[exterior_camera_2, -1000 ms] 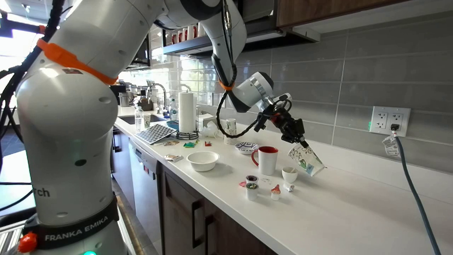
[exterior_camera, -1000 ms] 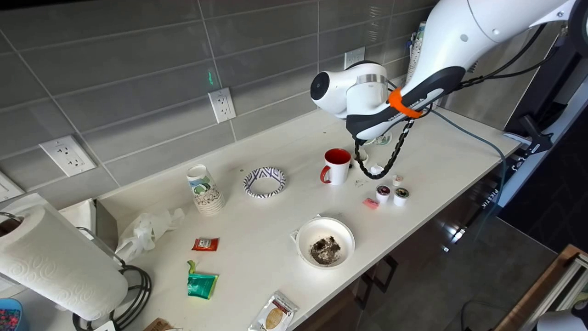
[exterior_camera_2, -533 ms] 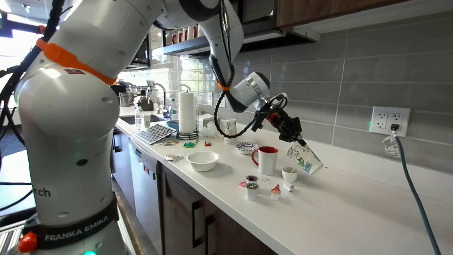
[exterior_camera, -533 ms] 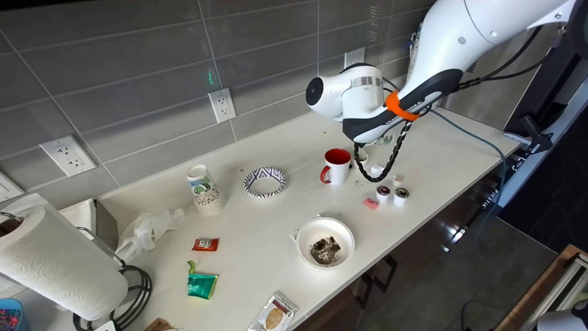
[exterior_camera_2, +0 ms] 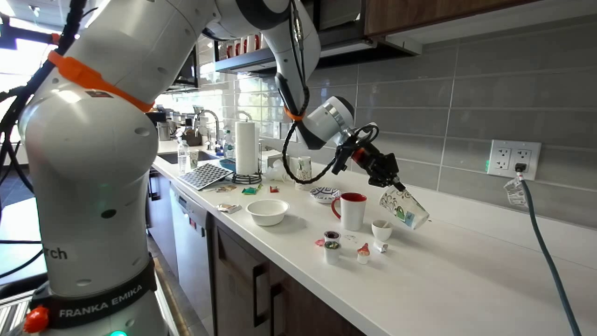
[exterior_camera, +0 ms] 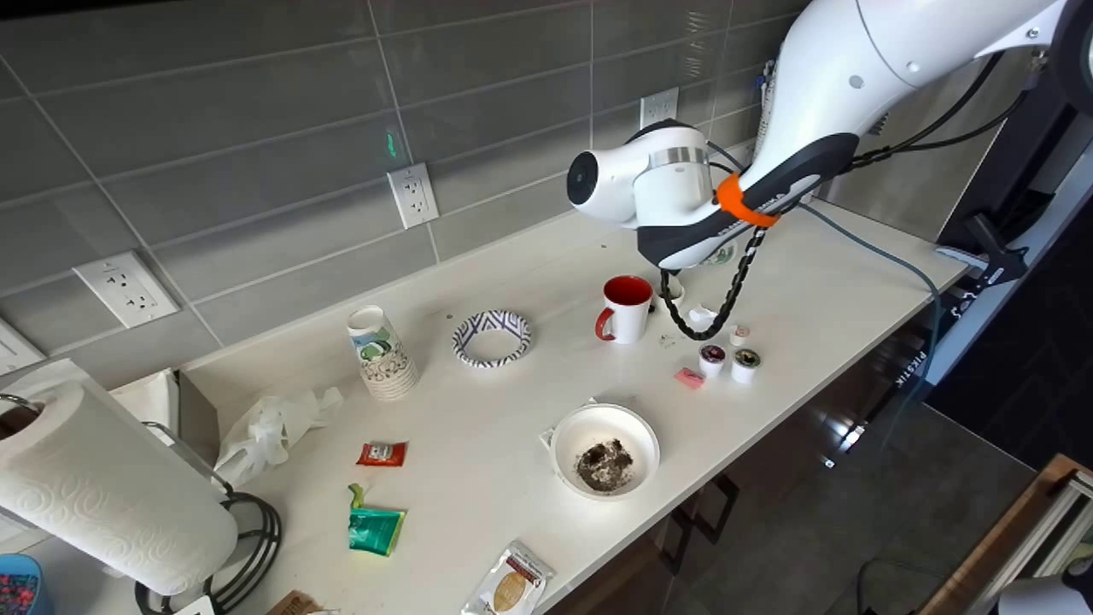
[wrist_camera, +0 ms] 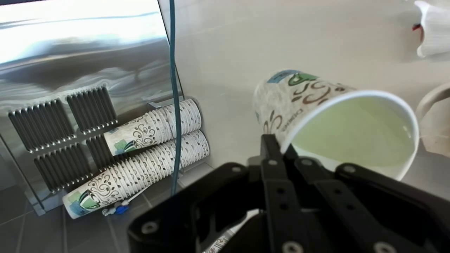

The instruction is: Pick the big cup on the counter and pour water into the small cup

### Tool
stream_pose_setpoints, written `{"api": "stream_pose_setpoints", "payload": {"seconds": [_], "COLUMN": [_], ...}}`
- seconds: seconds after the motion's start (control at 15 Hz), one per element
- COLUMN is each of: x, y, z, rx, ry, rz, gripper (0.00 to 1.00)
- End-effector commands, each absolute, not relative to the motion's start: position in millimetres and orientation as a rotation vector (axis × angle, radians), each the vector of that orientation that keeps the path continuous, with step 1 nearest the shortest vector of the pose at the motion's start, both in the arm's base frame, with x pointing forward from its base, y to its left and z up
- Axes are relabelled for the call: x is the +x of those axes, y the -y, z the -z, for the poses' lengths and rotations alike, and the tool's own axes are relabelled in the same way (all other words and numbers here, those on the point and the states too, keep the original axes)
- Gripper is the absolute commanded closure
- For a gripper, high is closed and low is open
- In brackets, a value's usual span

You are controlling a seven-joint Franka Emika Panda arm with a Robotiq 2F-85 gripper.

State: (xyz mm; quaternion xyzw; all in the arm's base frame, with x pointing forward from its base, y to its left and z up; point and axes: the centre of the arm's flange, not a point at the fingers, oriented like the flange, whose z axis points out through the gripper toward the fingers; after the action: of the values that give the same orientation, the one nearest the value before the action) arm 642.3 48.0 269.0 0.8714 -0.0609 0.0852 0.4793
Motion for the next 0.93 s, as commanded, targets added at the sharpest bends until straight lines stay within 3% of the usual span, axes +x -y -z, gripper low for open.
{"api": "stream_pose_setpoints", "payload": {"seconds": [0.0, 0.87], "x": [647.7, 649.2], "y": [-51.0, -49.4], "z": [-268.2, -269.2], "rx": [2.079, 2.069], "ry": [0.124, 0.115], "rz": [-0.206, -0.214], "gripper": [0.99, 0.99]}}
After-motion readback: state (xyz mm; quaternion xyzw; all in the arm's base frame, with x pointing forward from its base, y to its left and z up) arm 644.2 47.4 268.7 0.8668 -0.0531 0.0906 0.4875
